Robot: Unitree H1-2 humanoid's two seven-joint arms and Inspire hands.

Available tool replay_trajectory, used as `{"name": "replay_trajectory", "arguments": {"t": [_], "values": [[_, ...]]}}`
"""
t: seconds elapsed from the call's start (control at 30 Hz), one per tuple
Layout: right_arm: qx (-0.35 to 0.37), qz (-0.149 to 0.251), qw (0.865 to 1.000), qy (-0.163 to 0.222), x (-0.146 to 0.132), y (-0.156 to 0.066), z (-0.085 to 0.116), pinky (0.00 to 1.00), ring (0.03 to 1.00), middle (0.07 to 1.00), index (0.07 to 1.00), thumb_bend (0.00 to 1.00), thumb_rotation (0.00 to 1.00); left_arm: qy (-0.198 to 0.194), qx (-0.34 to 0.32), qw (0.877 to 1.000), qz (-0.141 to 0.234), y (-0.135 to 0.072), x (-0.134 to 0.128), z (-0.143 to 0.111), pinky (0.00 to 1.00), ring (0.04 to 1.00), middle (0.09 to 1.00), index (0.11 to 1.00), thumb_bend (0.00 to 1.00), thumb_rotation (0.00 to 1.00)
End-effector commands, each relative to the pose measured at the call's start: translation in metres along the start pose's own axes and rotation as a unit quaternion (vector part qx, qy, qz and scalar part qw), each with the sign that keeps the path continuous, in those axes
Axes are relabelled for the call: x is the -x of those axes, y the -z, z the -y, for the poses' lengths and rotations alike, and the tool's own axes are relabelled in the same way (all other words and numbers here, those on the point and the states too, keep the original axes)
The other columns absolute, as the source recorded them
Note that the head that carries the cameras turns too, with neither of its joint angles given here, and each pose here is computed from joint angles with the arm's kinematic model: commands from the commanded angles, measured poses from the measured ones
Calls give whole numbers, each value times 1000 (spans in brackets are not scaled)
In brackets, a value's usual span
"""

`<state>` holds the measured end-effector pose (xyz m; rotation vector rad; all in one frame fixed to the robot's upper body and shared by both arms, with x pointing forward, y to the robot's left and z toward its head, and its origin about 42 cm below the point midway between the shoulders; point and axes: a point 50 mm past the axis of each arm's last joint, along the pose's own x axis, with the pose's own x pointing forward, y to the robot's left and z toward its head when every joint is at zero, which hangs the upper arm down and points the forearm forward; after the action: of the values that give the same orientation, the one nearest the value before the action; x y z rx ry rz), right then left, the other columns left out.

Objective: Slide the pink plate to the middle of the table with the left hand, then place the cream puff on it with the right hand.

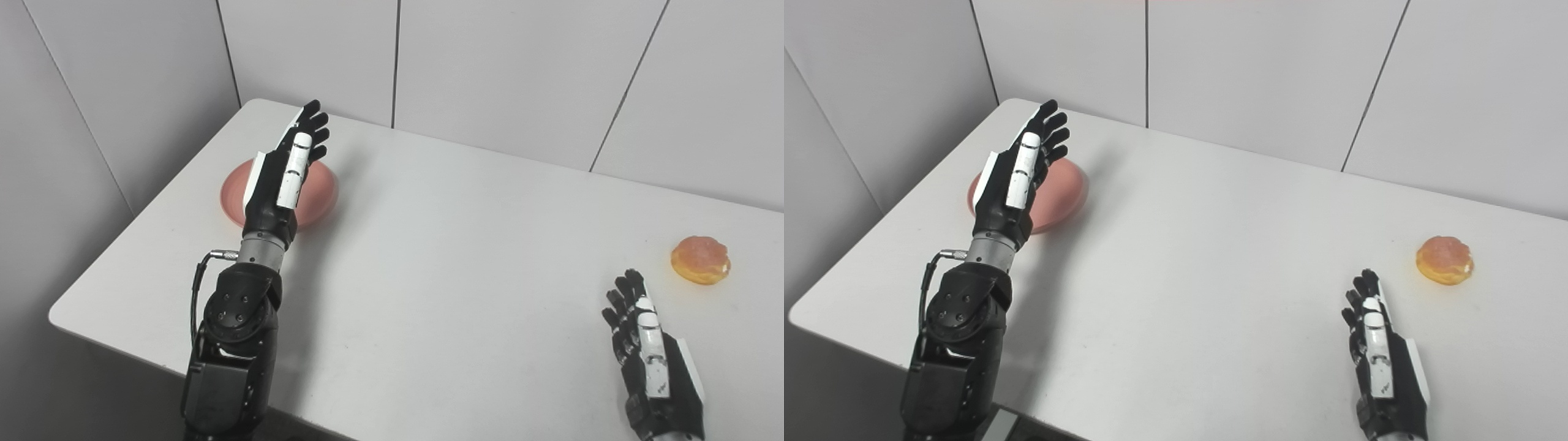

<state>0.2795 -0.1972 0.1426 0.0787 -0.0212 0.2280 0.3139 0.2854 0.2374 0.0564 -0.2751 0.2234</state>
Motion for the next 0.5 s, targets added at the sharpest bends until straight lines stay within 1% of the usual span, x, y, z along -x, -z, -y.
{"name": "replay_trajectory", "arguments": {"t": [0.0,0.1,0.17,0.23,0.37,0.47], "values": [[5,43,999,-6,-2,-16,-1,1000,1000,1000,1000,122,1000,-11,9,998,58,-24,-17,-1,900,893,900,873,448,1000],[5,43,999,-4,-2,-16,-2,1000,1000,1000,1000,121,1000,-21,12,998,57,-26,-24,-5,901,890,892,869,449,1000],[5,42,999,-5,-2,-16,-2,1000,1000,1000,1000,118,1000,-29,8,998,57,-26,-30,-10,914,898,902,887,445,1000],[5,43,999,-5,-2,-16,-2,1000,1000,1000,1000,121,1000,-42,6,997,57,-27,-35,-15,900,886,897,882,444,1000],[6,41,999,-4,-2,-16,-1,1000,1000,1000,1000,141,1000,-68,7,996,64,-29,-44,-23,822,850,868,840,436,988],[6,43,999,-6,-1,-16,-1,1000,1000,1000,1000,142,1000,-75,-3,995,65,-28,-53,-35,820,844,860,833,440,997]]}}
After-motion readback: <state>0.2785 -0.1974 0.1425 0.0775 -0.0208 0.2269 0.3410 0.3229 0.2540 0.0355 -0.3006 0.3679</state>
